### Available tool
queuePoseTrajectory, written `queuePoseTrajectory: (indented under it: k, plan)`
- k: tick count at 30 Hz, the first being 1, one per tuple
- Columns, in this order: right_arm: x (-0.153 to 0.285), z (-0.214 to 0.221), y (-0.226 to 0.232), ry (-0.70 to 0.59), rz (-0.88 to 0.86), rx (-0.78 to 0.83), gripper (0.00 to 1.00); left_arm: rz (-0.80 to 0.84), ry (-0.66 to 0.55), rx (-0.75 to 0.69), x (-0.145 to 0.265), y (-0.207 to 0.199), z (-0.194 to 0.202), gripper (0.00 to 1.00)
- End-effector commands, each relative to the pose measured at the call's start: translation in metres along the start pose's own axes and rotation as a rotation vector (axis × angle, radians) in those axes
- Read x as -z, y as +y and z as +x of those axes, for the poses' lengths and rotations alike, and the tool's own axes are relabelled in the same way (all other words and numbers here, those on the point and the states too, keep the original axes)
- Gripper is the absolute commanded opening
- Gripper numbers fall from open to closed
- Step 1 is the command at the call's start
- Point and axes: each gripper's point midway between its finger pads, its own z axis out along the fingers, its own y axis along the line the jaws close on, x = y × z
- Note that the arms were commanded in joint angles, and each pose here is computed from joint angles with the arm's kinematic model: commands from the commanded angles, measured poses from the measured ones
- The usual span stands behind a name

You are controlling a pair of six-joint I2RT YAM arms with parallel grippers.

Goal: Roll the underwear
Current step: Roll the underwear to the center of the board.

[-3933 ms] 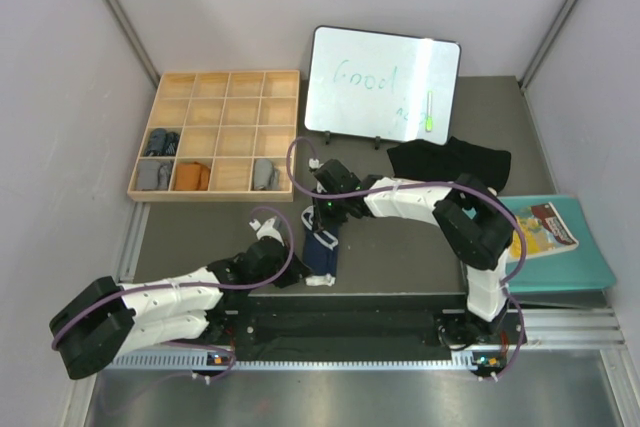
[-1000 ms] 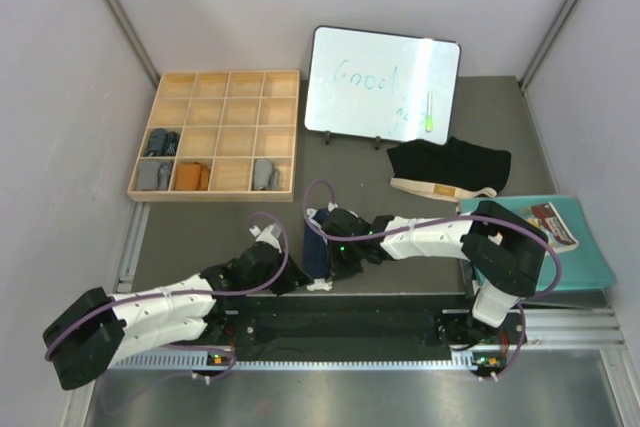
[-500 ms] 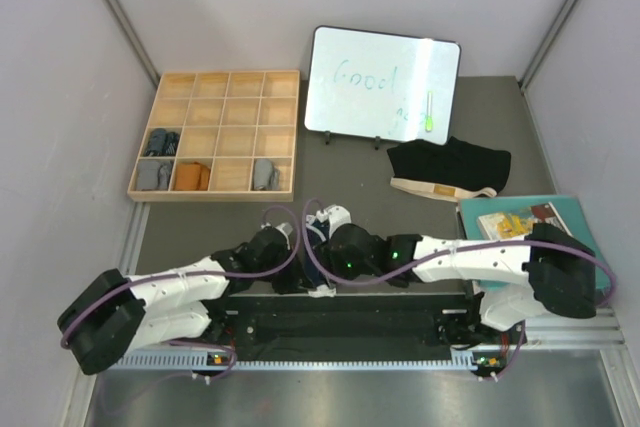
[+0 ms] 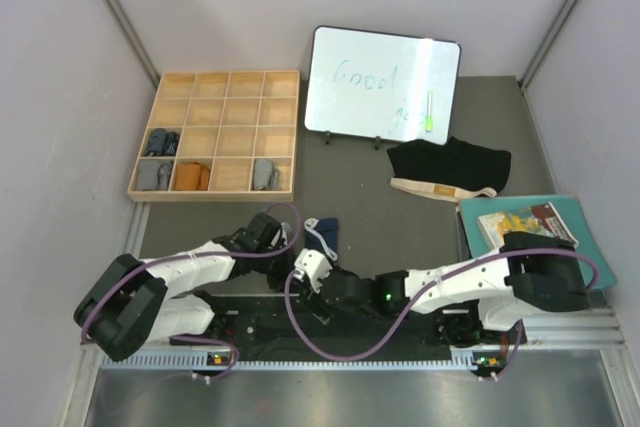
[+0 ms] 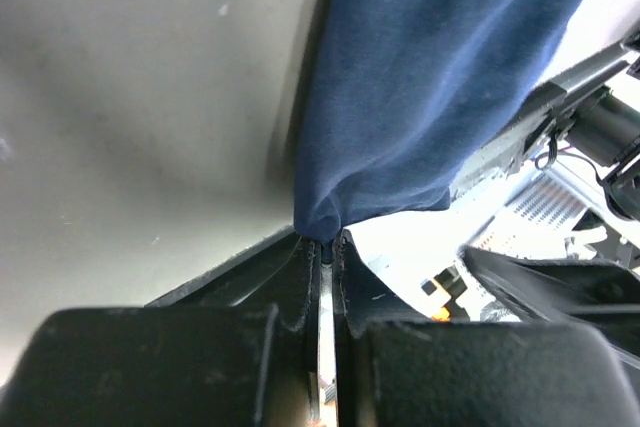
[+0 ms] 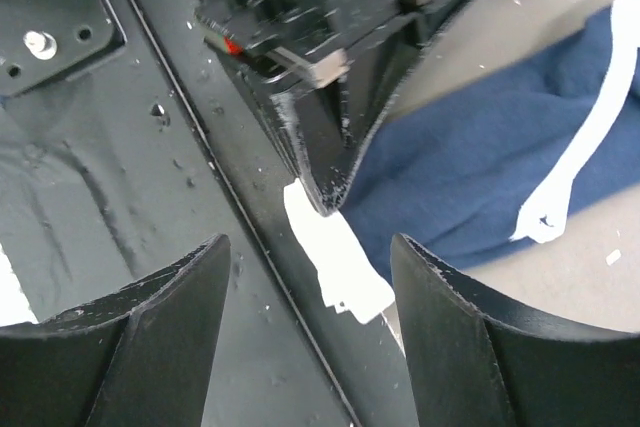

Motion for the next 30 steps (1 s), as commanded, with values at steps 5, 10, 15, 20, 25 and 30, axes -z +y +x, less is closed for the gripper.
queuePoseTrajectory:
  k: [5, 10, 15, 20, 25, 30]
  plan:
    - [-0.021, -0.002, 0.016, 0.010, 0.022, 0.144, 0.65, 0.036, 0.044, -0.027, 0.008, -0.010, -0.005, 0.00]
    - [-0.028, 0.011, 0.004, 0.065, 0.104, 0.173, 0.64, 0.028, 0.056, -0.029, 0.010, -0.007, -0.005, 0.00]
    - [-0.033, 0.022, -0.007, 0.106, 0.178, 0.200, 0.61, 0.034, 0.068, -0.020, 0.012, -0.006, -0.005, 0.00]
    - [-0.038, 0.025, -0.016, 0.110, 0.247, 0.220, 0.58, 0.040, 0.067, -0.021, 0.015, -0.008, -0.007, 0.00]
    - [-0.034, 0.026, -0.025, 0.111, 0.302, 0.224, 0.24, 0.050, 0.078, -0.012, 0.015, -0.008, -0.006, 0.00]
    - [-0.034, 0.027, -0.015, 0.131, 0.228, 0.254, 0.06, 0.077, 0.063, -0.026, 0.017, -0.013, -0.008, 0.00]
